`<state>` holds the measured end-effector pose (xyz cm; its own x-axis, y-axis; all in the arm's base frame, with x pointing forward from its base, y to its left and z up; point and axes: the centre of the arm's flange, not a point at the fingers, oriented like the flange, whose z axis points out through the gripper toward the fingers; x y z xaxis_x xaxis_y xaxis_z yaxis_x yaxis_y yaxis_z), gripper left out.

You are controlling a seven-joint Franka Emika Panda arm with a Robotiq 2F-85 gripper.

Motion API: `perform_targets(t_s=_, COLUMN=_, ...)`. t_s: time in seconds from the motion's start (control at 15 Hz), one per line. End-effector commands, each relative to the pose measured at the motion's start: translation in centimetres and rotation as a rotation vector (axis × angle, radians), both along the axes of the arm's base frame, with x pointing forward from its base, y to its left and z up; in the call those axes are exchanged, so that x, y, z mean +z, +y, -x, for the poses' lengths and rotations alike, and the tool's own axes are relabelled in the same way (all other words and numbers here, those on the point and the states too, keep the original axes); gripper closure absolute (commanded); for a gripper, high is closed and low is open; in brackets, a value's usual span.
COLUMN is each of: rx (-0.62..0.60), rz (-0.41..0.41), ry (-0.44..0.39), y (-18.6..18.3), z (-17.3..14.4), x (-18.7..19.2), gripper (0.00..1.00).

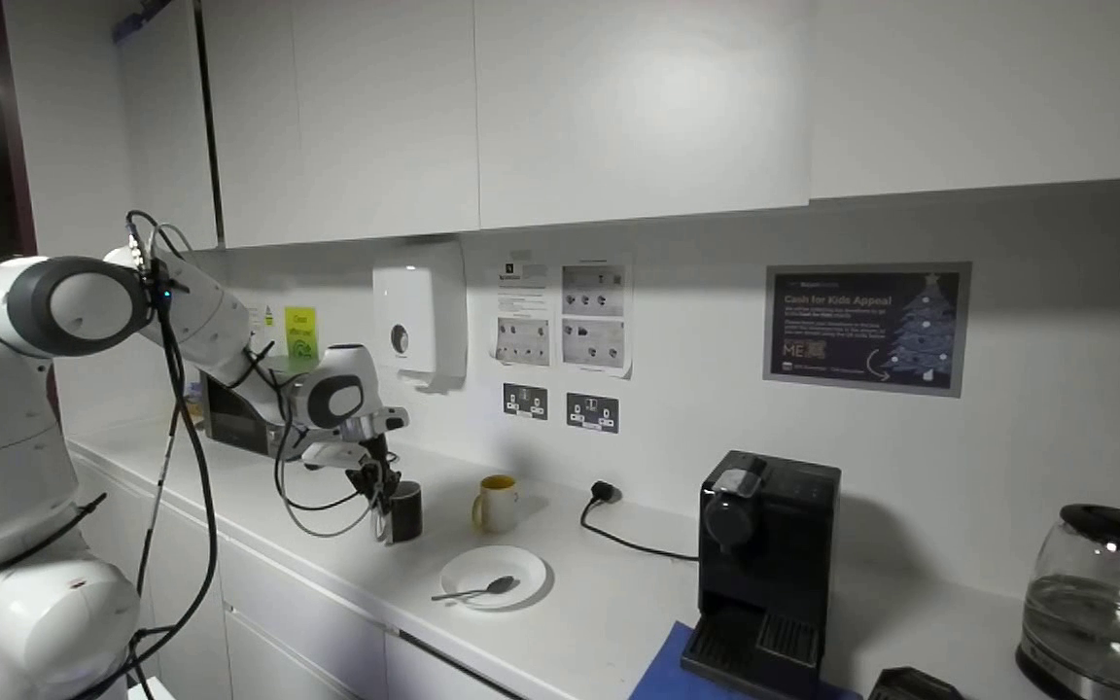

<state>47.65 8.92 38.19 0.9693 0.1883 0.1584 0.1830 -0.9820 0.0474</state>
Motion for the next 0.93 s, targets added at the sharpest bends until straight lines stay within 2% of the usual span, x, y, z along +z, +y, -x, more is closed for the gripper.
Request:
perform_targets(t_s=0.0, rx=-0.008, rz=-0.010, ry=-0.014, y=0.0, z=3.2, x=0.7, gripper=0.95)
perform_targets(t_s=0.33, rx=-0.003, rz=-0.011, ry=-0.017, y=0.0, z=3.9, x=0.6, gripper=0.95)
perform_targets(t_s=0.4, rx=-0.001, rz=-0.008, ry=-0.021, y=0.0, z=4.0, x=0.6, gripper=0.55)
perform_targets(t_s=0.47, rx=0.004, rz=-0.004, ry=-0.025, y=0.1, z=4.0, x=0.7, gripper=0.54)
perform_targets(t_s=0.87, rx=0.001, rz=-0.010, ry=-0.034, y=-0.4, z=4.2, x=1.5, gripper=0.09)
